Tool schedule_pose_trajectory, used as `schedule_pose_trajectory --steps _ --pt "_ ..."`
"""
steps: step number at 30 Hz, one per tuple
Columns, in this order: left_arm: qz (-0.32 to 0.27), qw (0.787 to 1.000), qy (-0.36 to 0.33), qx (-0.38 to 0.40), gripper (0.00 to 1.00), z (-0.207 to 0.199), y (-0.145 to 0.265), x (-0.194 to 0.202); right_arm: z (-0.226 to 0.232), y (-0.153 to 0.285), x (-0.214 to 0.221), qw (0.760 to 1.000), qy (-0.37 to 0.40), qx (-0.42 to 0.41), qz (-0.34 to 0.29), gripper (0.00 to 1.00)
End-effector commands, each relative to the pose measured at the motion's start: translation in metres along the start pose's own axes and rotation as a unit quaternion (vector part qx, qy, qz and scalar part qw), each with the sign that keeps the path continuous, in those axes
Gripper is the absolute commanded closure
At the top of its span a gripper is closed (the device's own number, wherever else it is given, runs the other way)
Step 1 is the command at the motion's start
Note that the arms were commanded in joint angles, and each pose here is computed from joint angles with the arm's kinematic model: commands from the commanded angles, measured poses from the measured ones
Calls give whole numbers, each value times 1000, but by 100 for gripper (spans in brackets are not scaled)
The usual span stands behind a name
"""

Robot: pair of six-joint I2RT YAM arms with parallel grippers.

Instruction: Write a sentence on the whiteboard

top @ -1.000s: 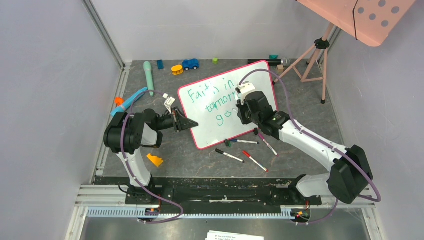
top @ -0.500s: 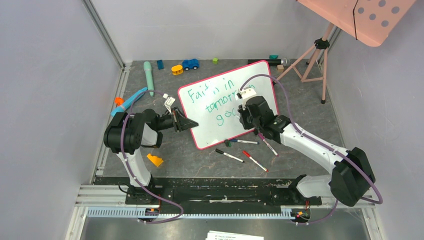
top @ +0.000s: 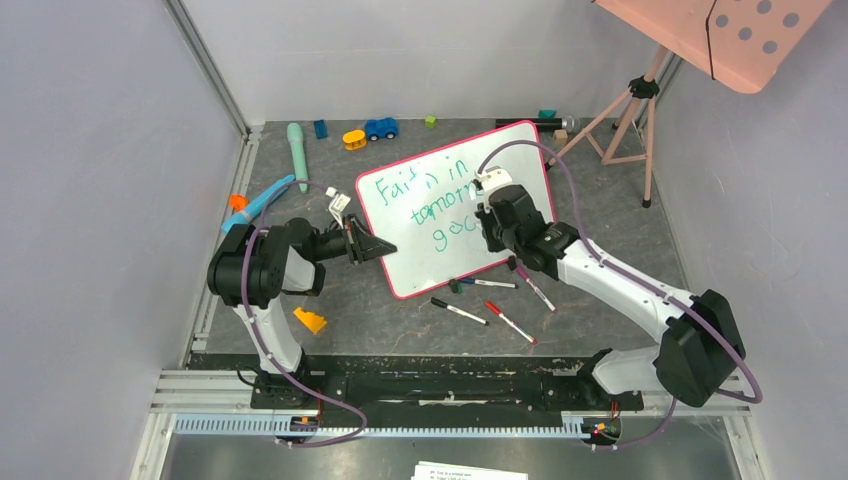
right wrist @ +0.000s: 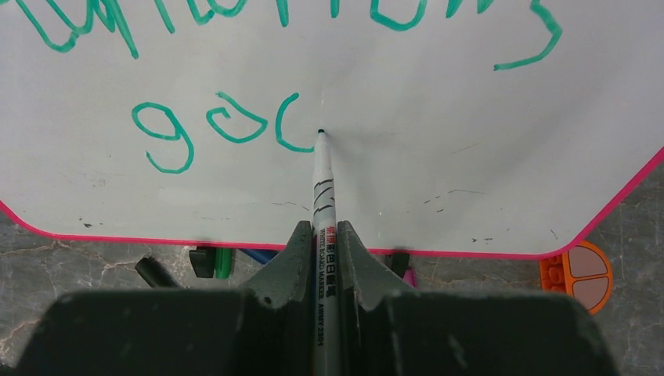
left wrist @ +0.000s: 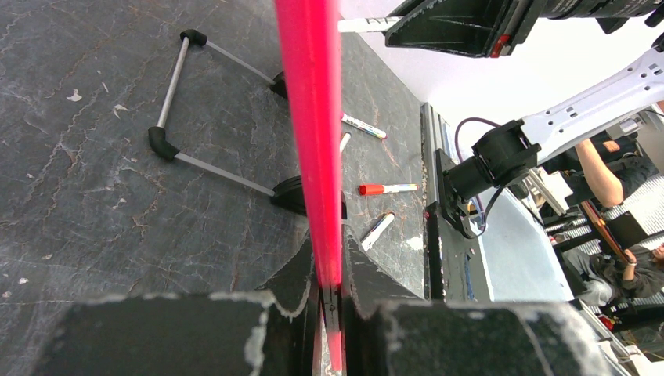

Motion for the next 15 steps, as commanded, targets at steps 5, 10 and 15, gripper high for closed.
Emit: schedule_pose_trajectory --steps 5,10,15 --pt "5 996 -82 40 98 -10 -3 -7 6 -5 -31 999 -4 -4 -46 100" --pt "5 996 -82 40 98 -10 -3 -7 11 -5 -32 999 -6 -23 -48 100" --pt "5 996 -83 40 98 -10 -3 -7 13 -4 -32 998 -11 -34 -54 100"
Point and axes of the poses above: each gripper's point midway between its finger pads, its own y axis back along the fingers, its own z axis along the line the jaws close on, x = y × z, the point moved 5 cm from there along y, back along the fingers, and after that the axes turned 12 degrees about -y, right-handed, at the moved point
